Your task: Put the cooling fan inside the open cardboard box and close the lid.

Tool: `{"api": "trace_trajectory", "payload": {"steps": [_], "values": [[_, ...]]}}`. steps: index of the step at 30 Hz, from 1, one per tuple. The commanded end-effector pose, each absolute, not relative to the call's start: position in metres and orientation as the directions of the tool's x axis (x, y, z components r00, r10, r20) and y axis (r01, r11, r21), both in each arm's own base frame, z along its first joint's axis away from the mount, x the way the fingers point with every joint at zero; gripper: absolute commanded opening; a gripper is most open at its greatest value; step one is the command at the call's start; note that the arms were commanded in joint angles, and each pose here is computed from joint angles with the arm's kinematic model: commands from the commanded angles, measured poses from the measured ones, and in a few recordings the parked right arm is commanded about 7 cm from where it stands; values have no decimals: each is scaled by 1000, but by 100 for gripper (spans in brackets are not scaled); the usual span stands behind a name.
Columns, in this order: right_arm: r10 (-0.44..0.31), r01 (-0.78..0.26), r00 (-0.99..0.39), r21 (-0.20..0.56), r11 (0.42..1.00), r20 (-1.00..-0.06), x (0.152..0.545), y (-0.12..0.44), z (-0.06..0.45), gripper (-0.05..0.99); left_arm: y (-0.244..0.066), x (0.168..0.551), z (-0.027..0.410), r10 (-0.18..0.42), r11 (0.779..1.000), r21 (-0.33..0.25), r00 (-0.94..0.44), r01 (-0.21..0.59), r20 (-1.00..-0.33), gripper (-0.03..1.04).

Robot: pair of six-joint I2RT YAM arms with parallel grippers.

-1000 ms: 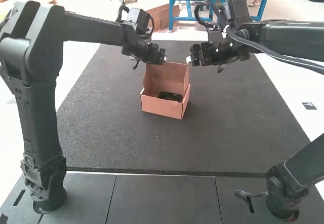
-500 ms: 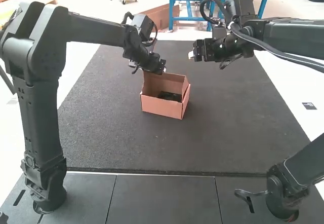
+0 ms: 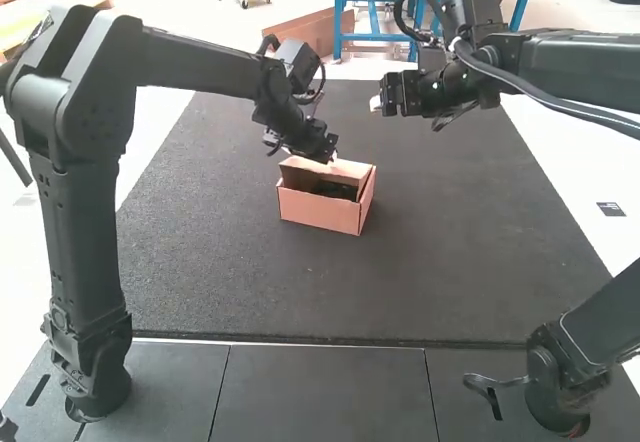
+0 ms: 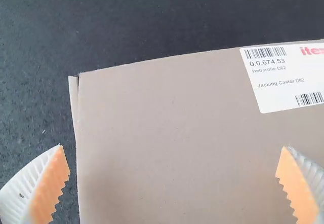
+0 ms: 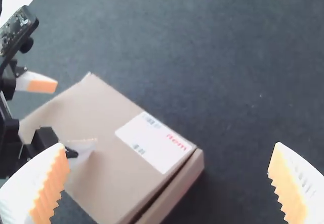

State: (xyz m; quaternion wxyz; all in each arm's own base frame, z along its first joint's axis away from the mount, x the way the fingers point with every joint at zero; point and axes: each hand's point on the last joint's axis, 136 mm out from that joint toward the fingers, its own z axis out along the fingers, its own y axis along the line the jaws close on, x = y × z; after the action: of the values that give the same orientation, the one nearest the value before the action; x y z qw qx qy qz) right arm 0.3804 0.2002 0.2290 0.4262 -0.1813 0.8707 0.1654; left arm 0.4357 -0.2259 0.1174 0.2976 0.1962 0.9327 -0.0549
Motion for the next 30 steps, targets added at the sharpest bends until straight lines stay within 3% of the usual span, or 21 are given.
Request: {"api": "trace_trajectory", "payload": {"steps": [1, 19, 23, 30], "values": [[-153, -455, -560, 147, 878, -814, 386, 201, 242, 90, -228, 429, 105, 347, 915, 19, -758, 404, -552, 97], [-180, -457, -617, 164, 874, -766, 375, 199, 229, 90, -233, 419, 56, 380, 906, 31, -780, 422, -496, 97], [-170, -456, -606, 164, 875, -777, 377, 199, 237, 90, -238, 429, 83, 368, 906, 26, -756, 422, -542, 97], [-91, -392, -632, 216, 894, -770, 379, 195, 247, 90, -244, 451, 178, 295, 917, -2, -683, 399, -668, 97]]}}
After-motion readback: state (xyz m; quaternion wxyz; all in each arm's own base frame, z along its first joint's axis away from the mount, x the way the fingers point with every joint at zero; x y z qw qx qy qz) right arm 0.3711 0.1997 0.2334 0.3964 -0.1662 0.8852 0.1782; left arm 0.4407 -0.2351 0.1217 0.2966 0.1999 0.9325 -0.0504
